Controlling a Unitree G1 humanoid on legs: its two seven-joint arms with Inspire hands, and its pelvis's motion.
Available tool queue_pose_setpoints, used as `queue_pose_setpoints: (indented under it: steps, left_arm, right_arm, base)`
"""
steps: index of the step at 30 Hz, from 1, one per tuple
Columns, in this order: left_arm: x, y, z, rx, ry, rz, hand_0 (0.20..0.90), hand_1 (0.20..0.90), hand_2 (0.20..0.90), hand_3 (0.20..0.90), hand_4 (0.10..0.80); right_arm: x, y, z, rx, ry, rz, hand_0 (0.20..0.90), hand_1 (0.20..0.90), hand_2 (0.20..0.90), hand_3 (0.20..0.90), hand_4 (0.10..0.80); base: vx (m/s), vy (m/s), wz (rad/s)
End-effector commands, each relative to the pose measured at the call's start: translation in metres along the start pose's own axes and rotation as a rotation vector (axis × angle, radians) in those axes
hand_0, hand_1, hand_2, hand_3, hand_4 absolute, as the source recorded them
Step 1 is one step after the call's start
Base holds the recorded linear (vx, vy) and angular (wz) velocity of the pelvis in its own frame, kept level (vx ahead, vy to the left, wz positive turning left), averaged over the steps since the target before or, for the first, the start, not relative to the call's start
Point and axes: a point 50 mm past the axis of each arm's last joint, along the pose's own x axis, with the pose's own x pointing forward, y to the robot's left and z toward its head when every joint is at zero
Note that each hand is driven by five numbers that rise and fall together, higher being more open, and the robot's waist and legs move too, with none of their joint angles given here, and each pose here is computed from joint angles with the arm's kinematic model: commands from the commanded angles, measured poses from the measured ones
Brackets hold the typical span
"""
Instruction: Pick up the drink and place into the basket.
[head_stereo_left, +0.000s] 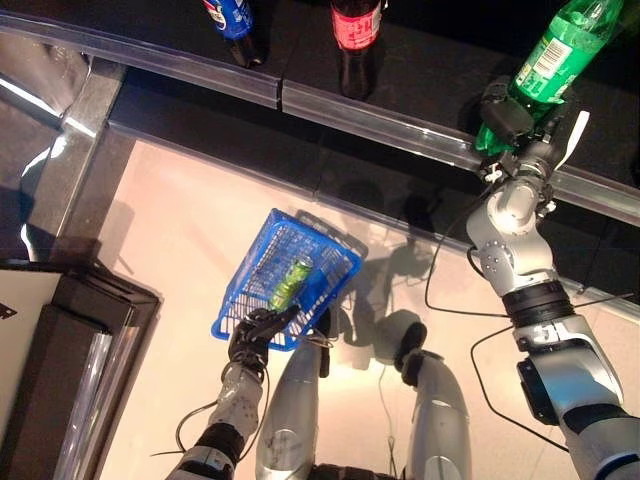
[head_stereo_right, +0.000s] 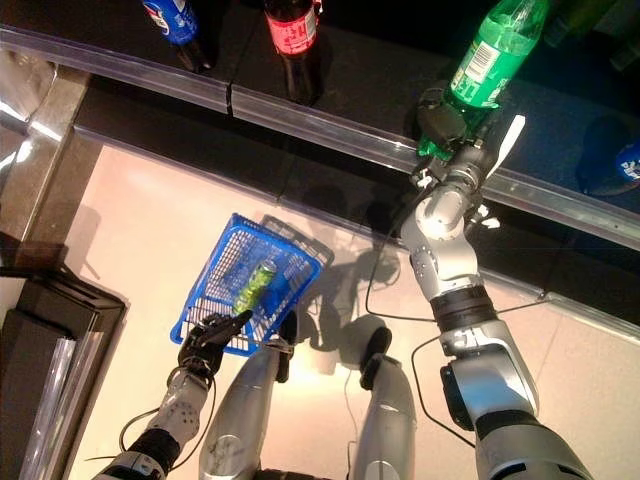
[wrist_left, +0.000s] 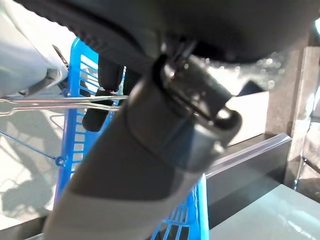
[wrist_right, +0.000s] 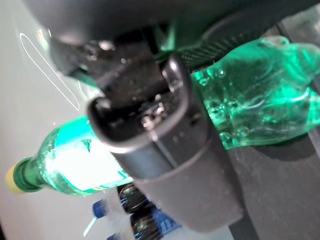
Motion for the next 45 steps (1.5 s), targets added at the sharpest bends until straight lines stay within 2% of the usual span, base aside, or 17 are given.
queue_pose_setpoints:
  steps: [1,9,13,20,28,45]
  left_arm:
    - [-0.027,0.054,0.024,0.024,-0.172,0.041,0.300,0.300,0.300,0.200,0.100]
    - [-0.039,0.023,0.060,-0.006,-0.296,-0.195,0.300,0.300,0.300,0.200,0.100]
    - [-0.049,0.000,0.071,-0.009,-0.314,-0.337,0.300,0.300,0.300,0.200,0.100]
    - [-0.067,-0.031,0.078,-0.006,-0.313,-0.531,0.300,0.300,0.300,0.200,0.100]
    - [-0.090,-0.062,0.086,-0.005,-0.289,-0.745,0.300,0.300,0.300,0.200,0.100]
    - [-0.126,-0.116,0.115,-0.060,-0.332,-1.189,0.300,0.300,0.300,0.200,0.100]
  right_arm:
    - [-0.012,0.016,0.099,0.130,-0.429,0.234,0.300,0.300,0.300,0.200,0.100]
    - [-0.053,0.019,0.081,0.156,-0.404,0.507,0.300,0.300,0.300,0.200,0.100]
    - [-0.081,0.029,0.064,0.212,-0.305,0.691,0.300,0.300,0.300,0.200,0.100]
    - [-0.125,0.052,0.025,0.246,-0.089,0.882,0.300,0.300,0.300,0.200,0.100]
    - [-0.154,0.070,-0.014,0.278,0.127,0.928,0.300,0.300,0.300,0.200,0.100]
    - [-0.183,0.092,-0.091,0.079,0.381,0.837,0.300,0.300,0.300,0.200,0.100]
  base:
    - [0.009,0.059,-0.02]
    - [0.003,0.011,0.00]
    - [0.004,-0.001,-0.01]
    - [0.008,-0.004,0.05]
    - [-0.014,-0.015,0.28]
    - [-0.010,-0.039,0.22]
